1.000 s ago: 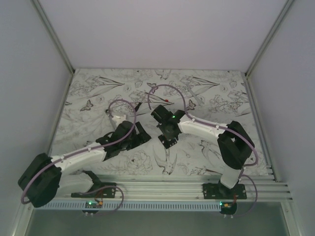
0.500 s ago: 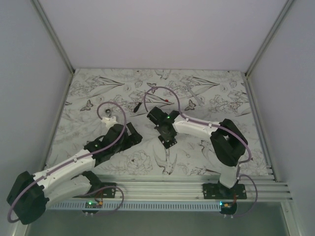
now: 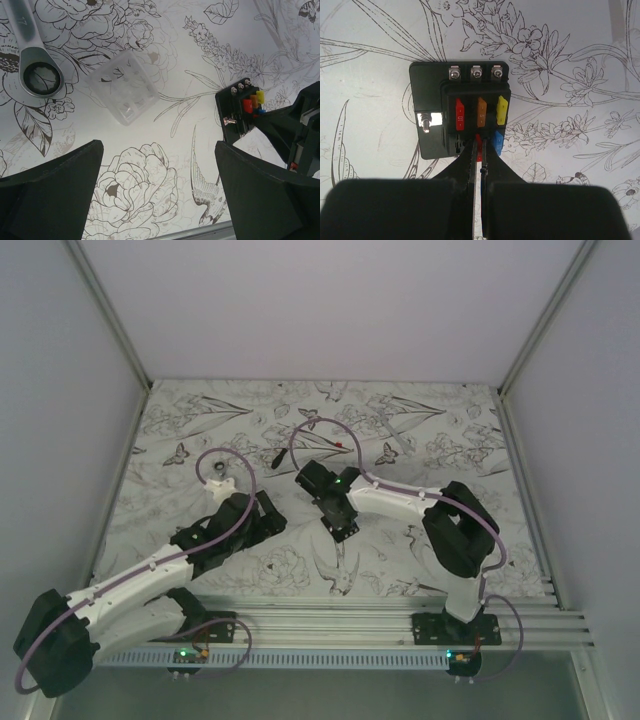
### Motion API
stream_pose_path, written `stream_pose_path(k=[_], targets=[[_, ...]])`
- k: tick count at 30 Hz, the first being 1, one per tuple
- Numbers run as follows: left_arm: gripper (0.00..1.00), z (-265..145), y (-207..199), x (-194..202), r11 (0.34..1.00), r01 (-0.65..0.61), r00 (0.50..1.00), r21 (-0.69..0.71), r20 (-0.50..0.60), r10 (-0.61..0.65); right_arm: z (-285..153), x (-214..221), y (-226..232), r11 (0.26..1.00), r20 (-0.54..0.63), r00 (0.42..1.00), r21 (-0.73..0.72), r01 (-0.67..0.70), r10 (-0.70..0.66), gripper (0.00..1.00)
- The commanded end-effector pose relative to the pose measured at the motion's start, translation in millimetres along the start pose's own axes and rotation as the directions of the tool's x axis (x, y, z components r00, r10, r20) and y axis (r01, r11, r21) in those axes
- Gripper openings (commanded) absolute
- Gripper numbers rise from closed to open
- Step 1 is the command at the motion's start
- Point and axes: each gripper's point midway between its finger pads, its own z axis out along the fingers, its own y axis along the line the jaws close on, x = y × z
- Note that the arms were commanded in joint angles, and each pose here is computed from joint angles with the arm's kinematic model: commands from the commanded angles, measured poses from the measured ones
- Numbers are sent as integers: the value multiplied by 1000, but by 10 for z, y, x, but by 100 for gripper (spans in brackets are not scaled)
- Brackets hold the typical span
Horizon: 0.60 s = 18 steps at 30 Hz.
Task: Snap on the fuse box
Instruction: Install the fuse at the fuse box base.
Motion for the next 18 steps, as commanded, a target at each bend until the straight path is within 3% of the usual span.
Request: stream_pose_path(k=[1,10,18], targets=[[100,4,127,17,999,-24,1000,-47,-3,24,42,-11,51,1000,-10,1000,14,-1,1,2],[100,13,127,46,999,-24,1000,-48,-17,23,168,76,81,1000,-48,999,18,18,-18,10],[100,-2,130,49,999,-23,1000,-43,-18,22,-149,-156,66,999,81,996,-31,-23,26,22]])
